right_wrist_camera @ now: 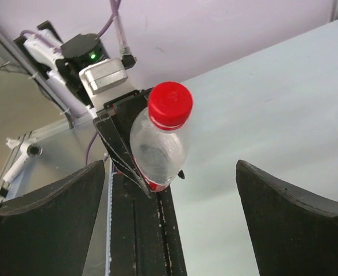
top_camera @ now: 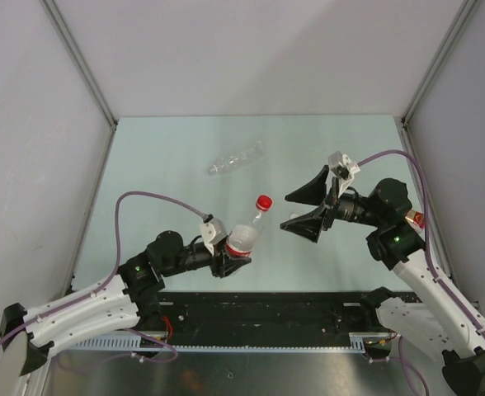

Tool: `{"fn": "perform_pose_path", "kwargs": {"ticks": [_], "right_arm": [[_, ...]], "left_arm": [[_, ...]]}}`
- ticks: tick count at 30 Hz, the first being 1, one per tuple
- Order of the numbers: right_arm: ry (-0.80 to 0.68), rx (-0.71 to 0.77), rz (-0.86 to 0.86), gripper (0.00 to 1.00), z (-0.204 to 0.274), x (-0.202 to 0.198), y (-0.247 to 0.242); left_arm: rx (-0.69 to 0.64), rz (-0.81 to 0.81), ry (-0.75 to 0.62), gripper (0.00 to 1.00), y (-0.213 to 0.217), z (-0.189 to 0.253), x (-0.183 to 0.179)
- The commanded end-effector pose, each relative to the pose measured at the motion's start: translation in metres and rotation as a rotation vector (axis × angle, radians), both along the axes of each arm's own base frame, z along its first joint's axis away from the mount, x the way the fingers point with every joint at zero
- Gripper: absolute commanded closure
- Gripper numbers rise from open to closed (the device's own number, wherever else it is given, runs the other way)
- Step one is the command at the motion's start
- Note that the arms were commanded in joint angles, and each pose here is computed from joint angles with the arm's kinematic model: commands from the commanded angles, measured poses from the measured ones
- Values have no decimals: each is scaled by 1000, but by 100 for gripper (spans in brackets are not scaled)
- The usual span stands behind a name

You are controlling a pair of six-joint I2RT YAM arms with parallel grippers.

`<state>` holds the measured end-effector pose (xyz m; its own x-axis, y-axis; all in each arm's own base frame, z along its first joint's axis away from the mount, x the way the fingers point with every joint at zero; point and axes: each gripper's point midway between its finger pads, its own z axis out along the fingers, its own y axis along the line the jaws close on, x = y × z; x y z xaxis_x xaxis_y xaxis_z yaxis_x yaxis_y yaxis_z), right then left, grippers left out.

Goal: Unscrew the bottle caps

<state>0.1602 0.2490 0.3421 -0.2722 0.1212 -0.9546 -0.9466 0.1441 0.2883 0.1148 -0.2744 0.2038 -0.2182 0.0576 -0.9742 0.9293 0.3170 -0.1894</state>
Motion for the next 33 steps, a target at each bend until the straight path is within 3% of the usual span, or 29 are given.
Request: {"fn": "perform_pose_path", "kwargs": {"ticks": [1, 6, 12, 23, 33], "right_arm": [[32, 36, -135, 1, 9, 21, -8], [142, 33, -301, 1, -2, 53, -23], [252, 25, -324, 1, -16, 67, -26], [373, -14, -361, 1, -42, 83, -27], [522, -23, -340, 1, -66, 99, -18]], "left_arm": [[12, 196, -80, 100, 13, 22, 37], [39, 282, -120, 100, 22, 23, 52], [104, 330, -135, 100, 25, 13, 60], [424, 450, -152, 100, 29, -38, 70], [679, 643, -263, 100, 51, -58, 78]]}}
